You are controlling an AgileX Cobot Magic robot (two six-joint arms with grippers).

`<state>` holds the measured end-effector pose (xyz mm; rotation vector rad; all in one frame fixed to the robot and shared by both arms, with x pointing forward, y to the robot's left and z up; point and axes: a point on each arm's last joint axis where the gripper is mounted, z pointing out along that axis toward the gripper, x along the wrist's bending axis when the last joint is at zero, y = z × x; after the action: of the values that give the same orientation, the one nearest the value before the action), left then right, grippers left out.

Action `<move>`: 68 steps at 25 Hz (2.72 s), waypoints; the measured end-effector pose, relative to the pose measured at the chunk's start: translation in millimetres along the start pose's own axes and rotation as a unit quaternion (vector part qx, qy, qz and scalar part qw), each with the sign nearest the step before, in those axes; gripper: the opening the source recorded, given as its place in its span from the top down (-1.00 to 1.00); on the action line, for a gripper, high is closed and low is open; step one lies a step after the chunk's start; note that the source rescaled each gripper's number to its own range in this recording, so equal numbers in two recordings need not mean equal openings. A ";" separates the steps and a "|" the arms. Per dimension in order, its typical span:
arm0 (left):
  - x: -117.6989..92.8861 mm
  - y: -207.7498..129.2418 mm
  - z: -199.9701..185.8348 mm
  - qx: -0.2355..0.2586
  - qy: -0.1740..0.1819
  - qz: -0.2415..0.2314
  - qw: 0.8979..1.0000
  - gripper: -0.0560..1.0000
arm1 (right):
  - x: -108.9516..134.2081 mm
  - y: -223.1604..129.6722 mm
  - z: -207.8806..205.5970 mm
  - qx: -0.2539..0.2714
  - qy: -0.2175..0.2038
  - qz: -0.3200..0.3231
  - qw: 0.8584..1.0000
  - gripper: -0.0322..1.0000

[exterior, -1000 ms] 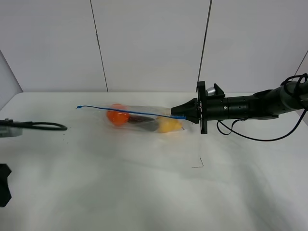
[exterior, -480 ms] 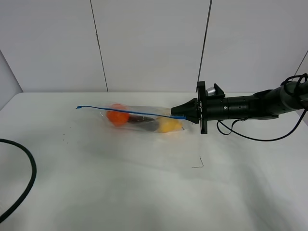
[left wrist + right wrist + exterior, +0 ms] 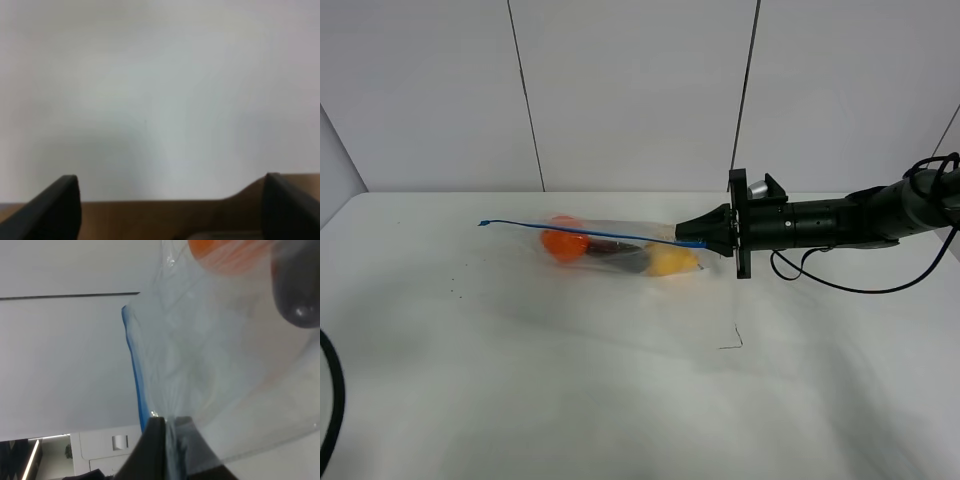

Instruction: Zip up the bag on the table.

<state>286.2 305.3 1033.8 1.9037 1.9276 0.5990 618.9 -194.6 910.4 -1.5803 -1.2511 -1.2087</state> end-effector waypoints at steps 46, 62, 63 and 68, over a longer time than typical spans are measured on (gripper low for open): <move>-1.3 -45.6 -37.7 -0.203 -0.008 0.016 0.979 -0.95 | 41.7 41.0 -20.3 0.111 -0.278 -0.104 0.949 -0.94; -1.3 -45.6 -37.7 -0.203 -0.008 0.016 0.979 -0.95 | 82.1 88.9 -81.0 0.018 -0.549 -0.195 0.813 -0.94; -1.3 -45.6 -37.7 -0.203 -0.008 0.016 0.979 -0.95 | 82.0 88.8 -81.1 0.018 -0.549 -0.194 0.813 -0.94; -1.3 -45.6 -37.7 -0.203 -0.008 0.016 0.979 -0.95 | 90.5 78.8 -86.1 0.015 -0.548 -0.193 0.813 -0.94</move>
<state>227.6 302.4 1041.1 1.6733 1.6139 0.9045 683.7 -271.2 1018.7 -2.1397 -2.3763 -0.3641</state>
